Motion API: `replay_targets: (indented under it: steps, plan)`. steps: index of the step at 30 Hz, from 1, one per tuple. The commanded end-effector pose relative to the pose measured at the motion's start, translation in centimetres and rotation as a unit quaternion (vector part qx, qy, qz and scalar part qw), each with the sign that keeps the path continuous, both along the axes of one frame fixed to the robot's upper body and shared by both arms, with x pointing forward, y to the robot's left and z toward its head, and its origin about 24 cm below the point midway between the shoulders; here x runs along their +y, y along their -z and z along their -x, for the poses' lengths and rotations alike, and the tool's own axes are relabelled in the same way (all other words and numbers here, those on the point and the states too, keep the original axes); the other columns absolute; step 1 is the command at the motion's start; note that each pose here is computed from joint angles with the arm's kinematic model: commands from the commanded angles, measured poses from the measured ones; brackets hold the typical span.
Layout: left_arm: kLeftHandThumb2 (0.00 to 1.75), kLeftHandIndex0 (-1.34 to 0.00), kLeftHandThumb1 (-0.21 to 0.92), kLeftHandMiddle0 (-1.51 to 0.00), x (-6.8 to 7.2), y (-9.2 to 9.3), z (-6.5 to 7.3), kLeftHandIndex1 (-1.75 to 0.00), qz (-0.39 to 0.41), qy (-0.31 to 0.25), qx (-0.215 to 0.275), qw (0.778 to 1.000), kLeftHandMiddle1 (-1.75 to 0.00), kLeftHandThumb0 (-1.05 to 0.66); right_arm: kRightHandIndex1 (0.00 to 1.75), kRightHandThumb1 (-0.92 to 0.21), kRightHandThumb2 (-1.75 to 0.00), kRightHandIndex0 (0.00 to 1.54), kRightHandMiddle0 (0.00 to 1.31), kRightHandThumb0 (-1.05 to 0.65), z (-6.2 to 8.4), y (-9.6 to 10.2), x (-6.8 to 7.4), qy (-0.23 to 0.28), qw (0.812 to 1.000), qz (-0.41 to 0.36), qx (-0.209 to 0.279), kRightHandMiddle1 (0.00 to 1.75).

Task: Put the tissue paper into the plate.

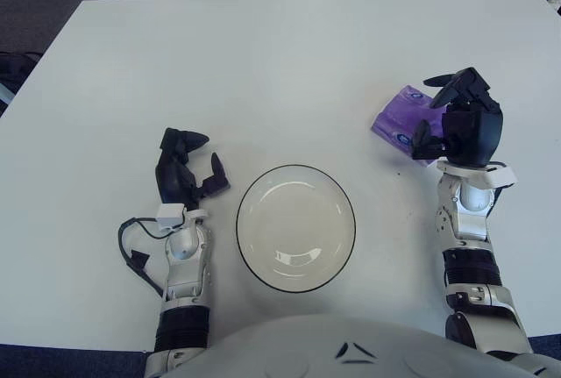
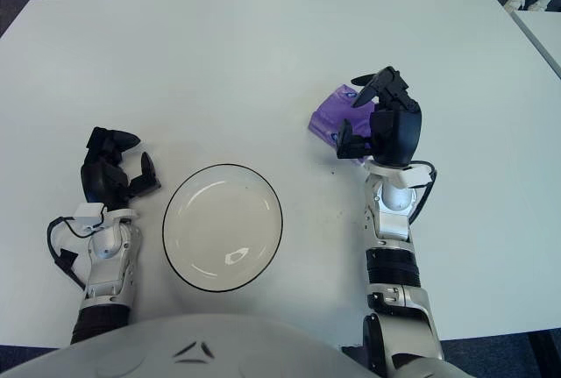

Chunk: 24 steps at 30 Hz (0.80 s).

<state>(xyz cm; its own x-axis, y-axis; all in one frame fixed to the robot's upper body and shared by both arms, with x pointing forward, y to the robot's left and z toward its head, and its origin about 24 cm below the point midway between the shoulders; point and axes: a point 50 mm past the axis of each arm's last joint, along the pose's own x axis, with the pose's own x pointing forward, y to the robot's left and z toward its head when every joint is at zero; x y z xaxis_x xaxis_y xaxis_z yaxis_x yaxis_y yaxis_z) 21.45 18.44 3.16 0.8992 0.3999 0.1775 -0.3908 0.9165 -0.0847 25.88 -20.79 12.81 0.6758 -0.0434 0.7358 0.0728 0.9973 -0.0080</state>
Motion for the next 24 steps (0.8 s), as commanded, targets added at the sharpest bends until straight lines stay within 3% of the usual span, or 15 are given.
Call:
replay_targets:
  steps: [1, 24]
  plan:
    - [1.45, -0.52, 0.18, -0.72, 0.20, 2.77, 1.38, -1.75, 0.009, -0.009, 0.079, 0.997, -1.63, -0.01, 1.64, 0.10, -1.75, 0.90, 0.76, 0.00, 0.22, 0.02, -0.12, 0.002, 1.000, -0.005, -0.010, 1.75]
    - [1.44, -0.51, 0.20, -0.70, -0.05, 2.74, 1.61, -1.75, 0.013, -0.007, 0.077, 0.997, -1.66, -0.01, 1.63, 0.10, -1.75, 0.89, 0.77, 0.00, 0.41, -0.04, -0.52, 0.003, 1.000, -0.004, -0.013, 1.75]
